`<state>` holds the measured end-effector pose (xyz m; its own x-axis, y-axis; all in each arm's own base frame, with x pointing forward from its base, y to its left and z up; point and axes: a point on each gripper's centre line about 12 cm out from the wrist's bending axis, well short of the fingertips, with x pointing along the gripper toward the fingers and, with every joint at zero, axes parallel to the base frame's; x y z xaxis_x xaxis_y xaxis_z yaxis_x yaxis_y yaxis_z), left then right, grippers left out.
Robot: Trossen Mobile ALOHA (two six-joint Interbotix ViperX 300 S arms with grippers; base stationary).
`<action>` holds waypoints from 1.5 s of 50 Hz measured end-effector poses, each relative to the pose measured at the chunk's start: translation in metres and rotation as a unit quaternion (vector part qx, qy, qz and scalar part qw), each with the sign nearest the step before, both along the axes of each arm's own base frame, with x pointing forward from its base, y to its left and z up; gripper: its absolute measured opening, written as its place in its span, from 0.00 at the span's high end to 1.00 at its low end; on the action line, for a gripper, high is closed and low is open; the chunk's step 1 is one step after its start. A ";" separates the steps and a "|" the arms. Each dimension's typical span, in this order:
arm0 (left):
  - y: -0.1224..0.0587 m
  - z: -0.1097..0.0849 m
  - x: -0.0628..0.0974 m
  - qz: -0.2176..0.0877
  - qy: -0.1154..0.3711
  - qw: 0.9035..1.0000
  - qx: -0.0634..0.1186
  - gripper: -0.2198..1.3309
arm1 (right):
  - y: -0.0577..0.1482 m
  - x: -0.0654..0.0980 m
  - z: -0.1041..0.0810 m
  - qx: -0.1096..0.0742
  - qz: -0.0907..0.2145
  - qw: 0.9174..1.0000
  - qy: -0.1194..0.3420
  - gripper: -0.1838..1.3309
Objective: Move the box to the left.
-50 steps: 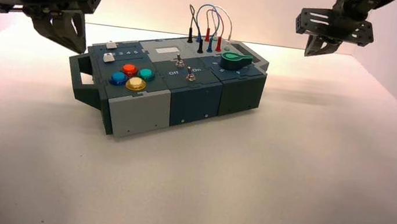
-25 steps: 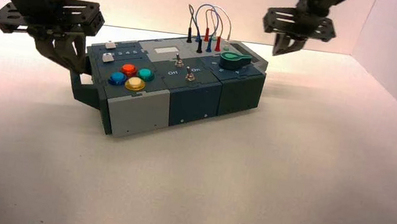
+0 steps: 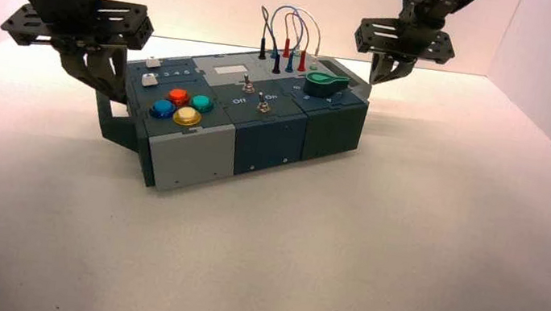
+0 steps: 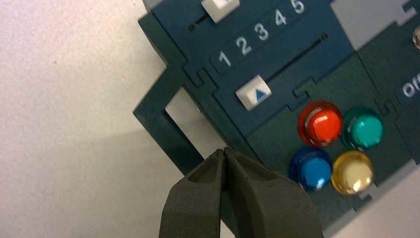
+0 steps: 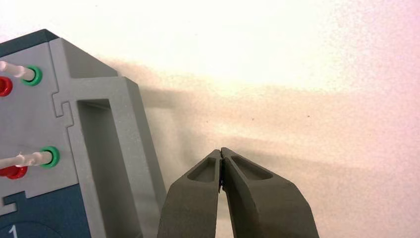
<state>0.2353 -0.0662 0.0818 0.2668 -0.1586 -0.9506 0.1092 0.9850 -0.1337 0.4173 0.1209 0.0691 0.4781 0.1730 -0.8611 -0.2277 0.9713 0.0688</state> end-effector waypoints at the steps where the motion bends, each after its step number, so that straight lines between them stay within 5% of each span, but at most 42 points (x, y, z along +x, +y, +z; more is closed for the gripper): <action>1: 0.000 -0.001 0.000 0.000 0.001 1.000 0.000 0.96 | 0.000 0.000 0.000 0.000 0.000 1.000 0.000 0.97; 22: 0.007 -0.011 0.020 0.020 0.012 1.000 0.005 0.96 | 0.024 -0.001 0.005 0.001 0.028 1.000 0.006 0.97; 75: 0.037 -0.008 0.021 0.071 0.016 0.997 0.005 0.96 | 0.065 0.008 0.015 0.001 0.073 0.997 0.009 0.97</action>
<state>0.2566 -0.0292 0.0739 0.2558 -0.1120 -0.9602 -0.0363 0.9914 -0.1254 0.4254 0.1855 0.0838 0.4320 0.2409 -0.8691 -0.3659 0.9276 0.0753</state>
